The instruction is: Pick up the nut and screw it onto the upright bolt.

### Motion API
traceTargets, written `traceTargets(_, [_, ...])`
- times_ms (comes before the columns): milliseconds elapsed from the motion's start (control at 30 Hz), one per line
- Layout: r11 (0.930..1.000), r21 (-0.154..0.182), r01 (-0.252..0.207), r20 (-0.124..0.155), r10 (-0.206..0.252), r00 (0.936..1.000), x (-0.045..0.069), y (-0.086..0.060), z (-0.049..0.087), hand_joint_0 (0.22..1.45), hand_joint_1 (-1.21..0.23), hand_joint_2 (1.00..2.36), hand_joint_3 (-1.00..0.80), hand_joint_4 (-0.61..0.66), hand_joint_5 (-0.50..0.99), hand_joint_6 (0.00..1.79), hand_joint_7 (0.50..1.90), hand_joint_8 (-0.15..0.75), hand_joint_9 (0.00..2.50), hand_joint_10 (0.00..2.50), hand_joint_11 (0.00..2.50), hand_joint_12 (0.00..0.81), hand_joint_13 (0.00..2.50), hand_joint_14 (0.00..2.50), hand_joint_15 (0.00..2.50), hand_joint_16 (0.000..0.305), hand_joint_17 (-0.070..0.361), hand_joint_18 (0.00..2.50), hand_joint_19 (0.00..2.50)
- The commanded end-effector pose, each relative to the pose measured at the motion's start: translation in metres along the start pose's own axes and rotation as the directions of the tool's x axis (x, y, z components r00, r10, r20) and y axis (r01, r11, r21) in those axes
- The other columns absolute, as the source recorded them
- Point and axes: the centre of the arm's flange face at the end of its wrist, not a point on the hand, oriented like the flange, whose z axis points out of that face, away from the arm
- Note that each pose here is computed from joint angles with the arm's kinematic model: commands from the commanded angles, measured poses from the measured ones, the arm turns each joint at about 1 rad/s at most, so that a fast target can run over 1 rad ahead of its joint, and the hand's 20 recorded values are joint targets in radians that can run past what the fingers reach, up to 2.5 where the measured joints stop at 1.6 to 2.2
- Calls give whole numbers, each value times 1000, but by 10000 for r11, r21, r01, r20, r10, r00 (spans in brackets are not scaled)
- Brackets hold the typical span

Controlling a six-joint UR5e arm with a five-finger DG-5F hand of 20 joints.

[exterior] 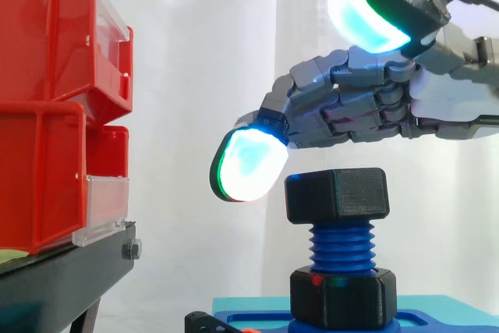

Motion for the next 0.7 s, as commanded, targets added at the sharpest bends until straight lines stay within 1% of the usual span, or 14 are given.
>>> traceTargets(0, [10000, 70, 55, -178, -53, 9998, 1, -2, -2, 489, -58, 1000, -500, 257, -174, 503, 803, 296, 217, 0, 0, 363, 179, 0, 0, 44, 100, 11, 0])
traceTargets(100, [9999, 139, 95, -295, -91, 9995, 2, -5, -3, 490, -77, 1000, -500, 268, -171, 503, 813, 306, 250, 0, 0, 358, 192, 0, 0, 42, 95, 19, 0])
traceTargets(233, [9997, 216, 105, -285, -99, 9995, -1, -10, -3, 494, -102, 1000, -500, 278, -164, 503, 845, 310, 279, 0, 0, 349, 207, 0, 0, 41, 92, 38, 0])
traceTargets(267, [9997, 206, 109, -303, -102, 9995, 0, -11, -3, 494, -106, 1000, -500, 277, -163, 503, 855, 310, 280, 0, 0, 348, 211, 0, 0, 41, 91, 43, 0])
traceTargets(433, [9998, 157, 105, -303, -100, 9995, -1, -13, -3, 496, -125, 1000, -500, 298, -151, 504, 942, 315, 300, 0, 0, 338, 230, 0, 0, 39, 87, 55, 0])
traceTargets(600, [9998, 157, 109, -302, -104, 9995, -4, -19, -3, 497, -137, 1000, -500, 304, -145, 504, 1013, 317, 311, 0, 0, 336, 239, 0, 0, 38, 86, 70, 0])
traceTargets(667, [9998, 156, 110, -302, -106, 9995, -4, -21, -3, 498, -142, 1000, -500, 309, -138, 504, 1072, 317, 316, 0, 0, 335, 246, 0, 0, 38, 86, 79, 0])
